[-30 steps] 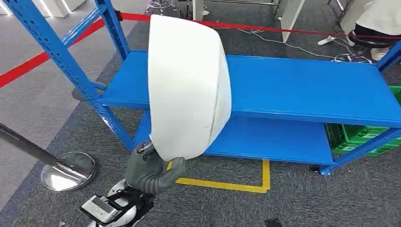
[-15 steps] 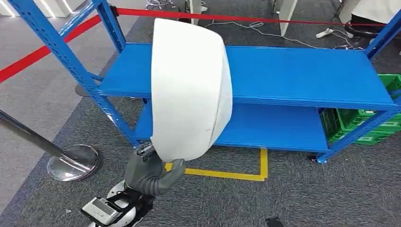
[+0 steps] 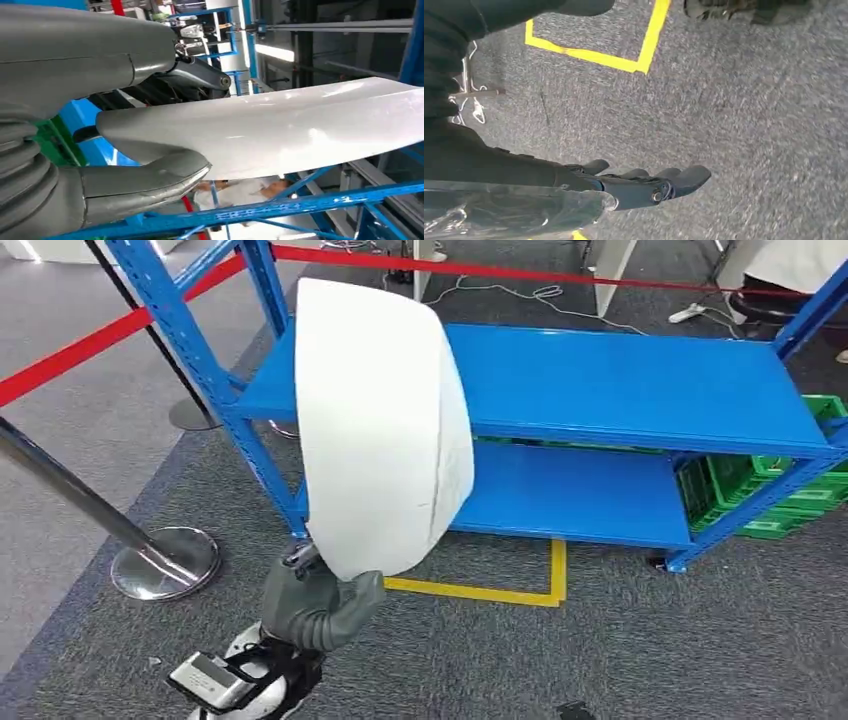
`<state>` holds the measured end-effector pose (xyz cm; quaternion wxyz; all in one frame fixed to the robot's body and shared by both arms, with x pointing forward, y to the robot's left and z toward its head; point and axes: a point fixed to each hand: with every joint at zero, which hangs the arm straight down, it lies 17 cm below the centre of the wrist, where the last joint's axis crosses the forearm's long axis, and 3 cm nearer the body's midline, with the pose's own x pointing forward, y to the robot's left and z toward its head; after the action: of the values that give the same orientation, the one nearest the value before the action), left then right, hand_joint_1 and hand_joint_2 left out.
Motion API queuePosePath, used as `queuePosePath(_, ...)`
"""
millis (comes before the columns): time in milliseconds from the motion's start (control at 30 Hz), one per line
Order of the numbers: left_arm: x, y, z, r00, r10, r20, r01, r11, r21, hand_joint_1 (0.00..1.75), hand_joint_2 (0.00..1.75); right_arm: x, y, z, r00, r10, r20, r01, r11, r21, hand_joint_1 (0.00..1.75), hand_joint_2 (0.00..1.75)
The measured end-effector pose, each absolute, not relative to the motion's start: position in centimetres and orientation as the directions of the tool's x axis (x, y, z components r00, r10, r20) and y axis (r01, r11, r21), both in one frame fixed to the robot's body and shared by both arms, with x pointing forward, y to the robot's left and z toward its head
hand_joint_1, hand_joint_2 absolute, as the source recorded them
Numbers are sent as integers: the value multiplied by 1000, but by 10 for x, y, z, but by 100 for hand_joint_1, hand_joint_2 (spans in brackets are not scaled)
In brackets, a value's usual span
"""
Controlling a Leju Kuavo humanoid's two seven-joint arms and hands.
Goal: Take the parts from the cabinet and place them on the table.
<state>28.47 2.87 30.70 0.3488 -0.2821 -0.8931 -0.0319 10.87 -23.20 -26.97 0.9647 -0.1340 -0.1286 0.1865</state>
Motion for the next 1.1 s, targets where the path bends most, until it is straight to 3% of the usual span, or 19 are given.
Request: queuePosePath(1100,289,39,317,-616,487,619,511,845,-156,175,175,112,-230,-270,901,397,175,-345,899,-269,0,175)
